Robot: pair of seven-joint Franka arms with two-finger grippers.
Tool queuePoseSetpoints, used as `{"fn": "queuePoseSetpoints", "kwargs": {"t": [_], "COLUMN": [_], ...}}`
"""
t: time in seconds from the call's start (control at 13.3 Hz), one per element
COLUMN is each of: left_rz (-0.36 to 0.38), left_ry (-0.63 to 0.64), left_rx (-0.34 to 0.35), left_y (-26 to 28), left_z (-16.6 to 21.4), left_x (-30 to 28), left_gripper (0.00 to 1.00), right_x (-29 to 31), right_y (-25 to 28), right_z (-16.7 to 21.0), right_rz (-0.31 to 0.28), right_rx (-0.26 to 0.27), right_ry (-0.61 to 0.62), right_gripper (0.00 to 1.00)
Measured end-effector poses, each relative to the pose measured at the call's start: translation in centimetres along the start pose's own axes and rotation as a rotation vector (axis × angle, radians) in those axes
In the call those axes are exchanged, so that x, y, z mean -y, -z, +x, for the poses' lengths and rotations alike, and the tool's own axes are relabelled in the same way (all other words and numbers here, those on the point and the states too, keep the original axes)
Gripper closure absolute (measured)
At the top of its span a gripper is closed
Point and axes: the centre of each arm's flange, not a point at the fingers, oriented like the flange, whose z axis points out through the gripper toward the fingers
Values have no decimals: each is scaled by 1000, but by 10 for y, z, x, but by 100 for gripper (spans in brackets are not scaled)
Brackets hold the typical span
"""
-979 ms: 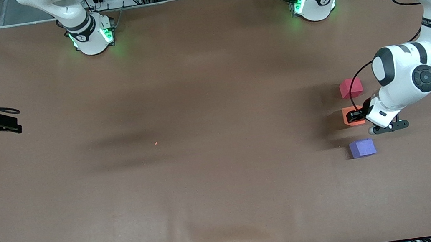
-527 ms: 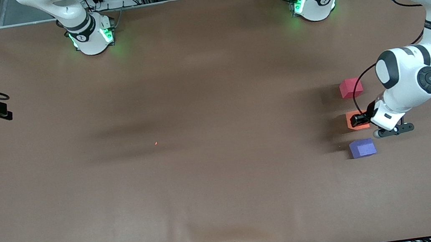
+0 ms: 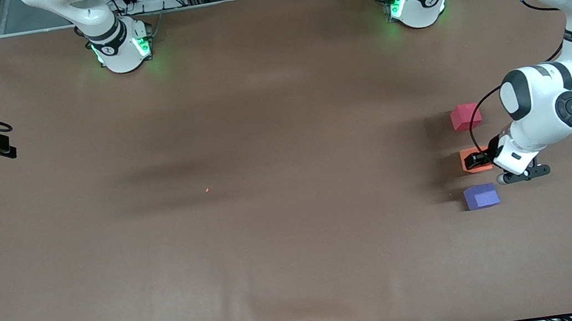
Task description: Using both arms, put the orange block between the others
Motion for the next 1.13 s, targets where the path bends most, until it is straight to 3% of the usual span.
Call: {"fn": "queuePoseSetpoints", "kwargs": {"t": [0.38, 0.53, 0.6, 1.13], "left_rz": [-1, -1, -2, 11], "left_ry": [1, 1, -1, -24], "left_rx": [8, 7, 5, 18], "left_y": [-4, -4, -3, 38], "left_z": [-1, -1, 0, 1], "left_x": [1, 0, -1, -9], "left_gripper": [19, 3, 0, 0], "right_x": [6, 10, 12, 14], "right_y": [-3, -7, -9, -11], "right_z": [4, 7, 8, 10], "right_rz": [-1, -2, -3, -3], "right_rx": [-8, 0, 2, 5], "right_ry": [11, 18, 23, 25], "right_gripper": [0, 0, 0, 0]}}
